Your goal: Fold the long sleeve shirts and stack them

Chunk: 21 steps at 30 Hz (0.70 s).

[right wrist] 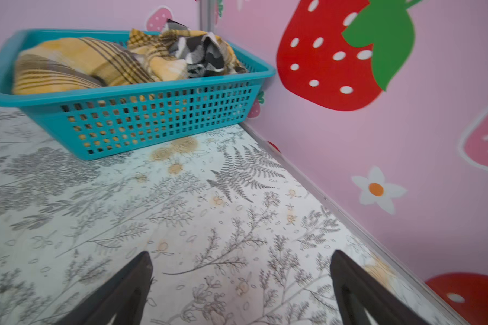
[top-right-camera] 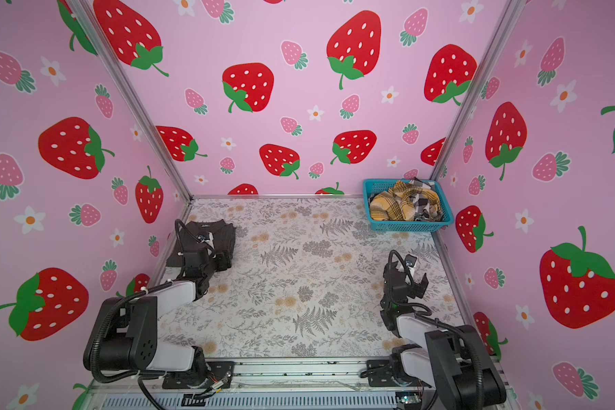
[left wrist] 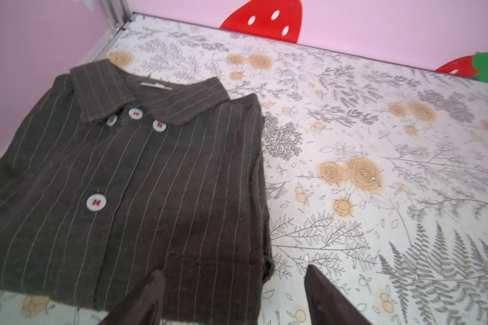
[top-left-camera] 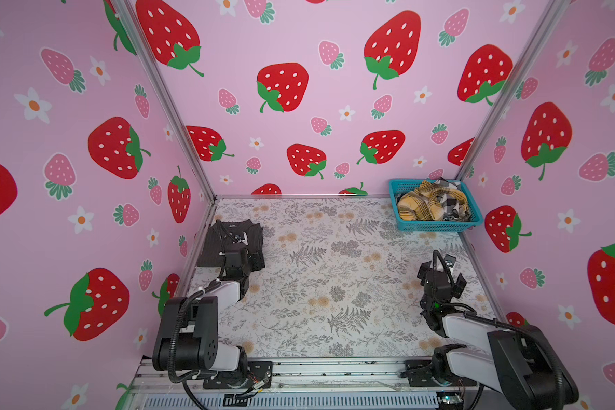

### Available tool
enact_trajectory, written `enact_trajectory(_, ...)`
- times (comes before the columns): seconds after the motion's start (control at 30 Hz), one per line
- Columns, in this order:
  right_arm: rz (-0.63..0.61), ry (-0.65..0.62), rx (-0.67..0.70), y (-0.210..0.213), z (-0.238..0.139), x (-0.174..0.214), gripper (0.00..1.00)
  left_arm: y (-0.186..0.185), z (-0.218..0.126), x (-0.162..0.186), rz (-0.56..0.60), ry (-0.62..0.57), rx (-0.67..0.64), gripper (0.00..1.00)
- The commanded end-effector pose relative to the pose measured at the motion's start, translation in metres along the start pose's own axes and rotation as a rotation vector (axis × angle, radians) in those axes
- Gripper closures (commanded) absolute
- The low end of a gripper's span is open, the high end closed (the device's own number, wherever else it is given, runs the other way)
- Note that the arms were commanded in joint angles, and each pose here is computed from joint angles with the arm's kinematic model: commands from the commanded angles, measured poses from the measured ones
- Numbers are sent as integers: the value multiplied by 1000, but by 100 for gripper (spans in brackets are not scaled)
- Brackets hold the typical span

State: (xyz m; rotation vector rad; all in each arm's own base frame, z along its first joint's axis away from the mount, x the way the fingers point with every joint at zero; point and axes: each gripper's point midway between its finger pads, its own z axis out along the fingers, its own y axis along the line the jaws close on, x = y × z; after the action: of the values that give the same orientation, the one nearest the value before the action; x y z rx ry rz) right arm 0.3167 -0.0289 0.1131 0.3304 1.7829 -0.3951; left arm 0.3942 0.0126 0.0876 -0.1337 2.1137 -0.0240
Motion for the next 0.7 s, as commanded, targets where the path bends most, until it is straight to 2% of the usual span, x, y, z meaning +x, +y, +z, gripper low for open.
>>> enact_trajectory(0.0,-12,-121,-231,47,8,-36,0,-25,9,-9,106,-86,143,21)
enact_trajectory(0.07,-80,-76,-328,71,18,-33,0,-19,9,-7,91,-74,126,21)
enact_trajectory(0.13,-134,-50,-424,89,21,-29,0,-8,10,-4,60,-122,67,19)
enact_trajectory(0.23,-165,-52,-506,99,21,-28,0,-7,11,-3,56,-120,56,19)
enact_trajectory(0.37,-141,-132,-405,76,18,-39,0,-7,11,-1,58,-104,55,12)
enact_trajectory(0.47,-148,-154,-390,72,18,-41,0,-7,11,-1,59,-105,55,1)
enact_trajectory(0.57,-134,-216,-397,72,21,-29,0,-6,11,-1,58,-107,53,1)
enact_trajectory(0.63,-147,-124,-406,74,30,-20,0,-7,11,-2,60,-109,52,1)
enact_trajectory(0.67,-112,-161,-407,71,31,-26,0,-7,11,-2,60,-108,51,1)
